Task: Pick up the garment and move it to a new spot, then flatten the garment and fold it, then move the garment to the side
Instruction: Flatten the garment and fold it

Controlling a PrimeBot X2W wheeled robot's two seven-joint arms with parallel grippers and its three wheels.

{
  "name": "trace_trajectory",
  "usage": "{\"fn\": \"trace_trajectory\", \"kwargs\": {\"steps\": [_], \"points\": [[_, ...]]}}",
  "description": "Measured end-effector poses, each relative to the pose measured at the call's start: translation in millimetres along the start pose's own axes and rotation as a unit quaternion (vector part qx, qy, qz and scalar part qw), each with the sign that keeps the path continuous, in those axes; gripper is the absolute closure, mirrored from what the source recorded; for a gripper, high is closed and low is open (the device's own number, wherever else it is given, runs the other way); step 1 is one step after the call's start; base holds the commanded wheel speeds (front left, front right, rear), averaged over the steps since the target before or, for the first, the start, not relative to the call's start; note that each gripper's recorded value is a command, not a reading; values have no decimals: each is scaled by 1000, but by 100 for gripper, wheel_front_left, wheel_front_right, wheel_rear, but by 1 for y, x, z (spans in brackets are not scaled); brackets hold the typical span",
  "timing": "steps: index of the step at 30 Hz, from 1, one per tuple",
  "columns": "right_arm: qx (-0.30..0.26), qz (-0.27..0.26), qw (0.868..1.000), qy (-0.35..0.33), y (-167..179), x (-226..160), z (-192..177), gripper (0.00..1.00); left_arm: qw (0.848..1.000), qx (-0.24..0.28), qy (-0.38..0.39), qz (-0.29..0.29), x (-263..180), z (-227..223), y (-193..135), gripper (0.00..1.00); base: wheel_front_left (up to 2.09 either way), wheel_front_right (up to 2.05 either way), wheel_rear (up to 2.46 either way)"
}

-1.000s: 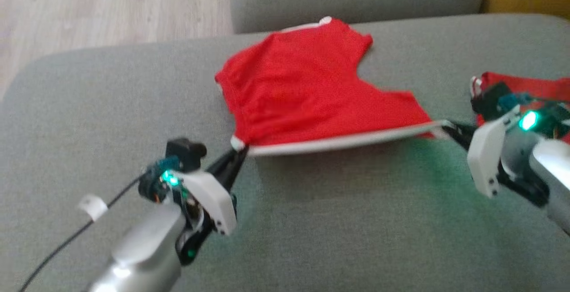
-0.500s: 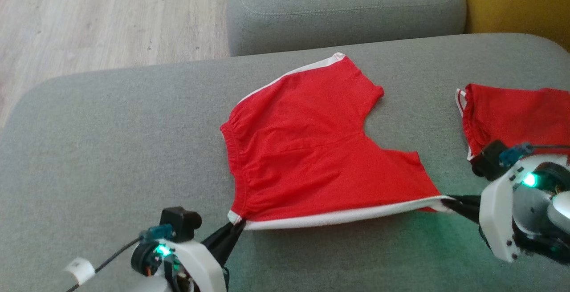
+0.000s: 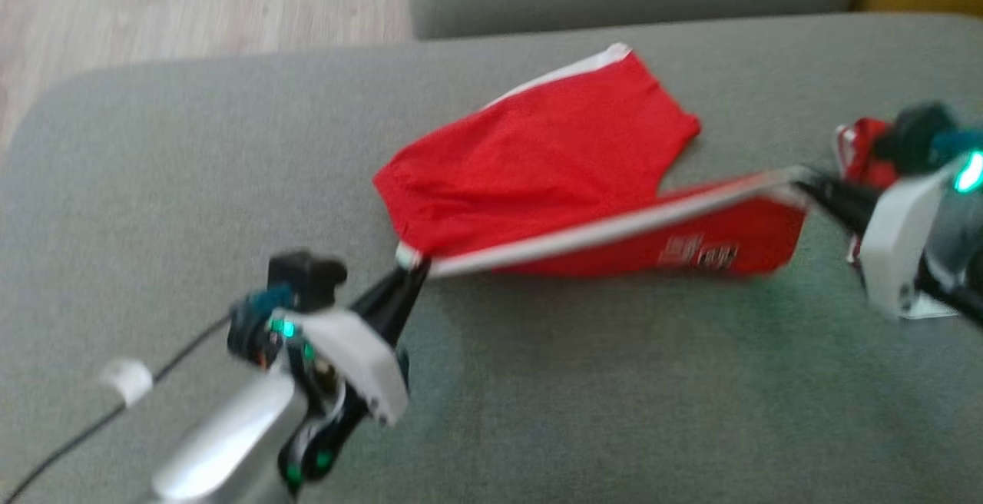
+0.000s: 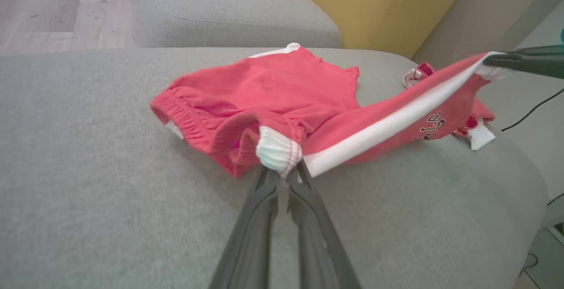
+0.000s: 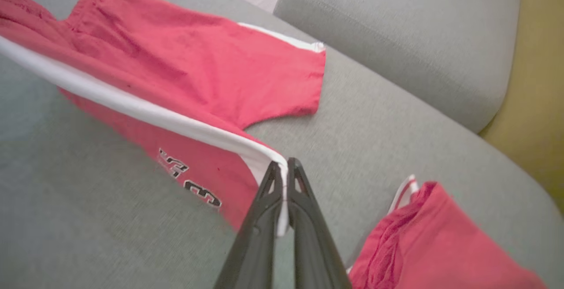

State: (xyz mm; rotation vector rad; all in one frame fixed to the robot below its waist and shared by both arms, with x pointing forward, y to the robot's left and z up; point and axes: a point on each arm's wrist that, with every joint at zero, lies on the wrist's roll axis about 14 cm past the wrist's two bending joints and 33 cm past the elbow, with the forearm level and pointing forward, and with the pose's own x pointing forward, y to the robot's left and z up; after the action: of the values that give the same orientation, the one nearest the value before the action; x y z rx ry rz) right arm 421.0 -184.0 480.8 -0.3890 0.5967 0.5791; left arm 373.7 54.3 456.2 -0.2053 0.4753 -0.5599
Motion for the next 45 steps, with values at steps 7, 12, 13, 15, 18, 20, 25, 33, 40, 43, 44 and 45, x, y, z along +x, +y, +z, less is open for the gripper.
{"fn": "trace_trajectory", "kwargs": {"steps": [7,12,13,15,18,20,25,33,40,43,44,45], "points": [[-35,-24,999,-23,-28,48,35,100,1000,-3,6,28,33,18,30,100,0,0,0],[-59,-28,997,-32,-39,86,52,100,998,-5,15,54,57,25,55,100,0,0,0],[-64,-29,997,-34,-41,93,55,100,998,-6,17,55,61,25,59,100,0,0,0],[-73,-30,996,-39,-45,108,62,100,998,-8,23,64,70,25,68,100,0,0,0],[-99,-33,993,-48,-51,129,71,100,997,-10,33,71,82,23,80,100,0,0,0],[-111,-33,992,-55,-52,142,77,100,996,-10,39,76,88,21,86,100,0,0,0],[-129,-30,989,-62,-55,171,80,100,995,-16,50,85,101,16,100,100,0,0,0],[-128,-32,990,-57,-60,200,71,100,995,-15,49,85,113,13,109,100,0,0,0],[-128,-34,989,-61,-62,213,71,100,995,-13,50,85,118,11,112,100,0,0,0],[-115,-37,991,-55,-64,218,68,1,995,-4,55,88,118,9,115,0,0,0,0],[-109,-37,992,-54,-65,219,67,0,994,-1,54,90,118,10,116,0,0,0,0],[-110,-37,992,-54,-64,220,65,0,994,1,55,92,118,9,117,0,0,0,0]]}}
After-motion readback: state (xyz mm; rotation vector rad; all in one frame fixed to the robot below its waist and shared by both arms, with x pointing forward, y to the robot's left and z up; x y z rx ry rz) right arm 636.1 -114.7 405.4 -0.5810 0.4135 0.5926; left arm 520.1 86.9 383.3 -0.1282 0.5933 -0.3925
